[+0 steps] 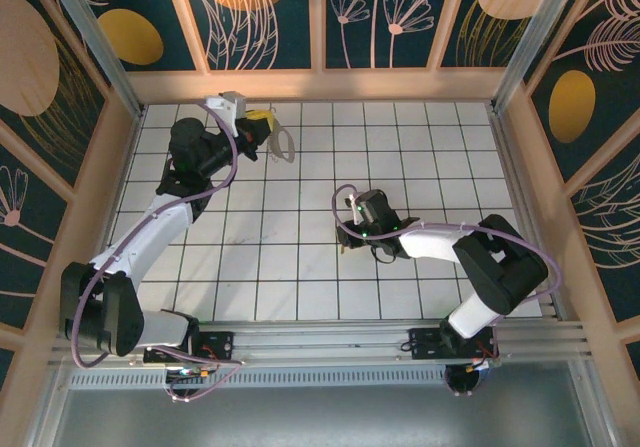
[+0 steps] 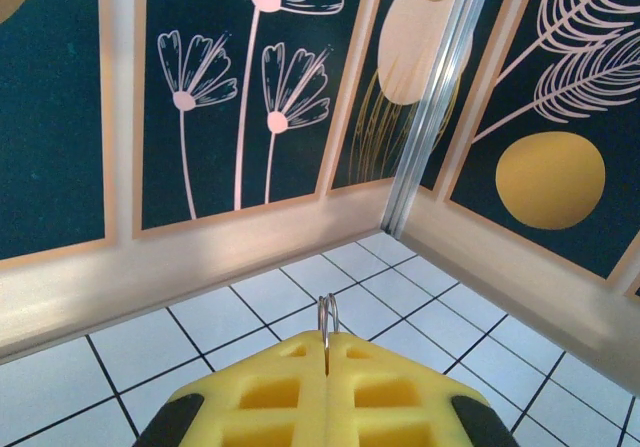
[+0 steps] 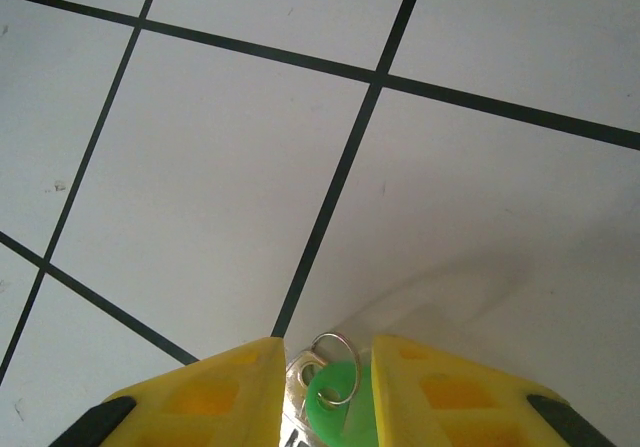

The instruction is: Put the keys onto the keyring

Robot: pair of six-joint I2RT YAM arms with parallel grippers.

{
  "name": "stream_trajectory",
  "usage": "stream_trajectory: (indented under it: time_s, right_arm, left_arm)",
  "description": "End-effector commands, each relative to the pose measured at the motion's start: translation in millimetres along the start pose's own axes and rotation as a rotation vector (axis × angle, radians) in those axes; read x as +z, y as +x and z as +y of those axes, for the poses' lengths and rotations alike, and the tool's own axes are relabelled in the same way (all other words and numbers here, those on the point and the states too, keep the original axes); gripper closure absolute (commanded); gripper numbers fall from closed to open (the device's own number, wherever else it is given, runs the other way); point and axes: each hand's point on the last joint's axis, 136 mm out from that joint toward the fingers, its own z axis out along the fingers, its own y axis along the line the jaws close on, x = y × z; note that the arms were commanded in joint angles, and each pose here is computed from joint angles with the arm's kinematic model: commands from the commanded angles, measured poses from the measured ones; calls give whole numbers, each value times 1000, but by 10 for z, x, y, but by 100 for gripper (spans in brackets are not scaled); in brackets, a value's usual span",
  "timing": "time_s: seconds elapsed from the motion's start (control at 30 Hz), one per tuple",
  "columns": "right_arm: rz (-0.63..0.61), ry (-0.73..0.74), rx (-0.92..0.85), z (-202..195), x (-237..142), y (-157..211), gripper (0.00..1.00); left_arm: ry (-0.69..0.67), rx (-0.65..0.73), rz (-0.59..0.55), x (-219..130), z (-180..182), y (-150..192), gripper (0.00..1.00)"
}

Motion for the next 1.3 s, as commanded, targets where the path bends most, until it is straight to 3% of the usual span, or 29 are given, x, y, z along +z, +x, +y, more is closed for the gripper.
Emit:
stream_trajectory:
  time_s: [0.0,0.5,0.6,0.73,1.27]
  right_arm:
    - [-37,-10,-17,41,-17,-164,71]
    - [22,-39,-22,57,94,10,74]
    - [19,-39,-23,61,84,2,81]
    - [8,-36,-24,61,57,-35,100]
    - [-86,3,-13,25,-219,-235,100]
  left_arm:
    - [41,17,-36,-18,-107,-96,100]
    - [49,13,-40,-12,-124,-119,100]
    - [45,14,-40,-14,-120,-119,100]
    - [45,15,-40,-17,-117,-123,100]
    - [47,12,-38,-26,-131,-111,100]
